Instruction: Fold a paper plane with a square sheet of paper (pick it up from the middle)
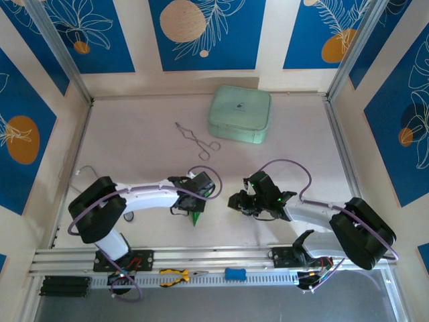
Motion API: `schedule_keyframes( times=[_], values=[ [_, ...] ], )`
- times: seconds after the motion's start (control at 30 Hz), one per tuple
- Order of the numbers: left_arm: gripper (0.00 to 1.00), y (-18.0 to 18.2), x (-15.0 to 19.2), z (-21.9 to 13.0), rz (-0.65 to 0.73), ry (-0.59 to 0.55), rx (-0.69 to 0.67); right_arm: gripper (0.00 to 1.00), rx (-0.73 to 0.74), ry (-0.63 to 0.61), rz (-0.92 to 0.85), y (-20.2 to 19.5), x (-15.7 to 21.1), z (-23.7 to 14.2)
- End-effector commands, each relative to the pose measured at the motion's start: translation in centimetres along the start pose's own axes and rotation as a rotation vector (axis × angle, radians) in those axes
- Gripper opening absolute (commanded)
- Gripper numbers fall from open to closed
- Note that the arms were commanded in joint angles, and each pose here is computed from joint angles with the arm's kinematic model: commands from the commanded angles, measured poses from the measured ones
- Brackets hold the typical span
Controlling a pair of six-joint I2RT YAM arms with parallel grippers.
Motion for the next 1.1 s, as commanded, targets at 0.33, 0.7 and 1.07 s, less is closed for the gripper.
schedule_keyframes(
  times=[0.33, 0.7, 1.07],
  values=[
    [0.29, -0.1, 1.0, 2.4, 0.001, 0.071, -0.156, 0.30, 0.012, -0.040, 0.018, -0.8, 0.4, -1.5],
    [0.43, -0.5, 1.0, 3.1, -0.039, 0.093, -0.176, 0.32, 0.023, -0.073, 0.019, -1.2, 0.4, -2.9],
    [0.49, -1.1, -0.2, 1.5, -0.062, 0.056, -0.177, 0.32, 0.015, -0.082, 0.022, -1.2, 0.3, -3.3]
  ],
)
Point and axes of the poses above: each hand's point on the last joint's axis, 136 mm out from that joint toward the fingers, its own z axis out along the fingers, its own y axis along the line the jaws close on, x = y × z, the point moved 7 cm from there along -z, back along the fingers, and after that the axes turned 6 degrees about -z, right-handed, at the moved point
